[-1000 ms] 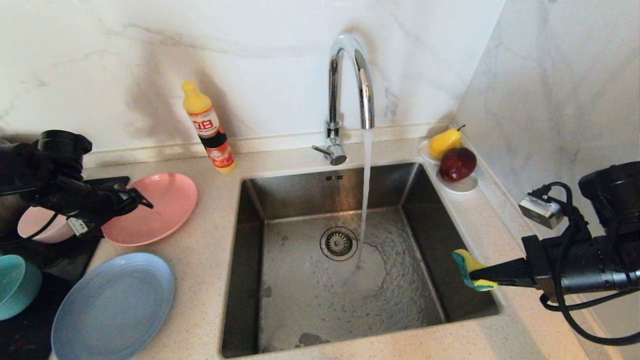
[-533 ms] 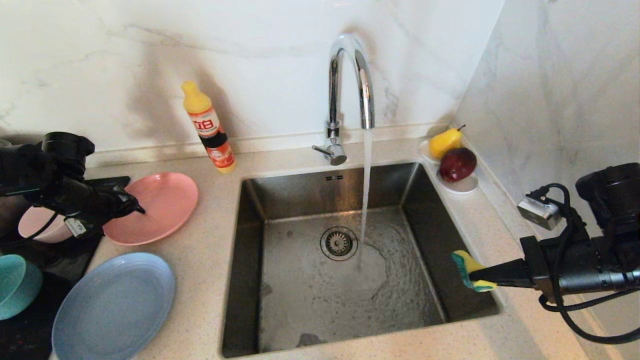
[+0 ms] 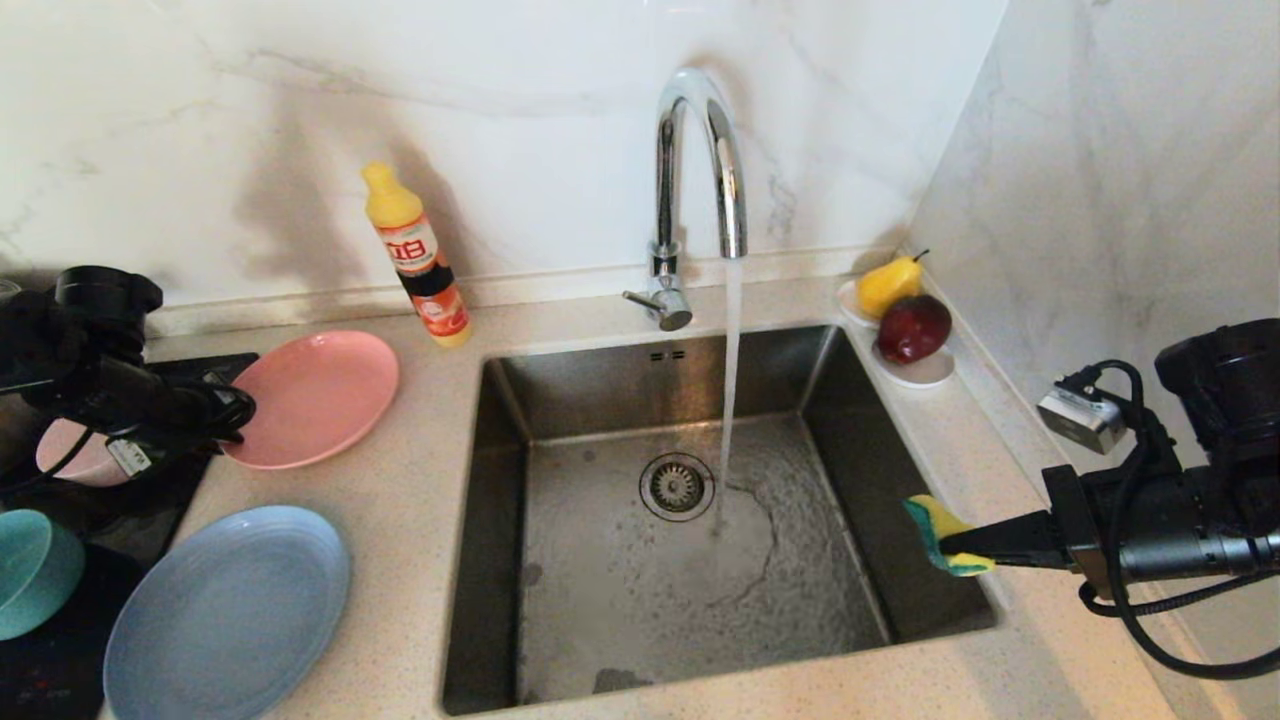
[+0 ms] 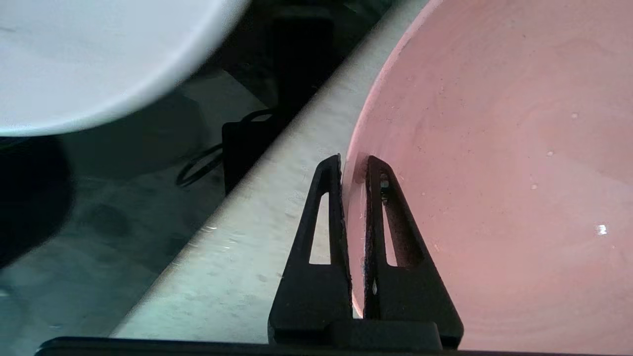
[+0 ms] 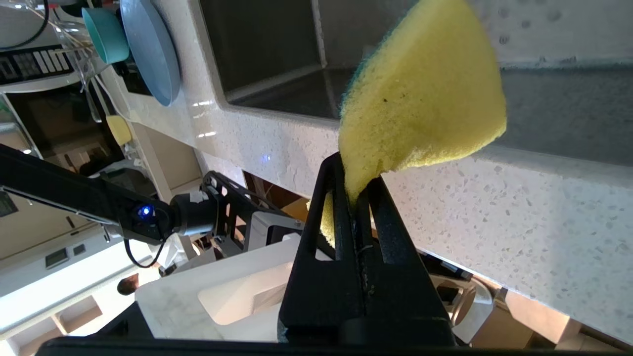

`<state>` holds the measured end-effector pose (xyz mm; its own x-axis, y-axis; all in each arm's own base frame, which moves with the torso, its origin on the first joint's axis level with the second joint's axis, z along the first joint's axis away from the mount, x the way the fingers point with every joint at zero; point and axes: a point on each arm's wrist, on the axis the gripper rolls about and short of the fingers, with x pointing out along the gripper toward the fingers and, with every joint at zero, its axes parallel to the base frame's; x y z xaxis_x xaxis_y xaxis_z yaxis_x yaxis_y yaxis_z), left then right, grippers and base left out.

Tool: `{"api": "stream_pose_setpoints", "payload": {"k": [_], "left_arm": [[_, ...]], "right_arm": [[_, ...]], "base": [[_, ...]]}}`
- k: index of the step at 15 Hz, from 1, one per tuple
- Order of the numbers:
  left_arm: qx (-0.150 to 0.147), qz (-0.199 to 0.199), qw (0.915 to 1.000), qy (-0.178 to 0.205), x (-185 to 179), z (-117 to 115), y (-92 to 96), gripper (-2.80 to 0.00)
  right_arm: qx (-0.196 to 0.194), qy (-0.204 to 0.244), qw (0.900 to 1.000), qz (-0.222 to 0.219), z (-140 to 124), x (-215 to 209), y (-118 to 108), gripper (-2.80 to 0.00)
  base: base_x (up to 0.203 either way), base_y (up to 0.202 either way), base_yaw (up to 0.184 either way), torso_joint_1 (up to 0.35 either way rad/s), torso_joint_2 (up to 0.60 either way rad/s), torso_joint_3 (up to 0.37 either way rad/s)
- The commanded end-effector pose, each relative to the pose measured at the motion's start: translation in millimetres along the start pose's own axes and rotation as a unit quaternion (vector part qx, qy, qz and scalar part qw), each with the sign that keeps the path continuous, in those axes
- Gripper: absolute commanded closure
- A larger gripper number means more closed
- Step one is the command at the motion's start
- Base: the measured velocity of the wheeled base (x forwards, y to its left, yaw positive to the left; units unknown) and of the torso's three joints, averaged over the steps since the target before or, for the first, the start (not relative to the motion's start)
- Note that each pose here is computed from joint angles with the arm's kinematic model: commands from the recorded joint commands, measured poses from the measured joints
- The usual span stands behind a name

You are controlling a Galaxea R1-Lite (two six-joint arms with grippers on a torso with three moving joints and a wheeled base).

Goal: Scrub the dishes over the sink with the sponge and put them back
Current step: Wash the plate

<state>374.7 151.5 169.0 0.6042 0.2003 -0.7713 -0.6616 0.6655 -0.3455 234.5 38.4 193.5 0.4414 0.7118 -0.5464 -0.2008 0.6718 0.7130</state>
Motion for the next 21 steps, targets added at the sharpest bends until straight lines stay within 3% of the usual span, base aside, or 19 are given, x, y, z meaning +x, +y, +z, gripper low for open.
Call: {"api": "stream_pose_setpoints", "payload": {"k": [1,4,12,18,21], "left_arm": [[-0.010,0.009,0.9999,-0.002,-3.9,4.9,7.7,0.00],[-0.018,0.006,0.9997,-0.017,-19.5,14.3,9.9,0.00],[-0.012,-0.059,0.9903,-0.126,-138.4,19.7,-2.4,0.00],[0.015,-0.100,0.9723,-0.211,-247.6,-6.6,3.0,0.00],[0.035,-0.126,0.9654,-0.225,-291.0,-29.4,9.5,0.00]], "right_arm": [[0.000,0.001,1.000,0.003,0.0,0.0,0.8,0.00],[0.003,0.004,1.000,0.002,-0.4,1.1,-0.5,0.00],[0.000,0.004,1.000,0.003,-2.0,0.6,0.9,0.00],[0.001,0.005,1.000,0.003,-4.7,-1.2,1.5,0.00],[-0.001,0.003,1.000,0.005,-6.4,-3.9,3.9,0.00]], "base": [[0.000,0.000,0.000,0.000,0.00,0.000],[0.000,0.000,0.000,0.000,0.00,0.000],[0.000,0.000,0.000,0.000,0.00,0.000],[0.000,0.000,0.000,0.000,0.00,0.000],[0.000,0.000,0.000,0.000,0.00,0.000]]}}
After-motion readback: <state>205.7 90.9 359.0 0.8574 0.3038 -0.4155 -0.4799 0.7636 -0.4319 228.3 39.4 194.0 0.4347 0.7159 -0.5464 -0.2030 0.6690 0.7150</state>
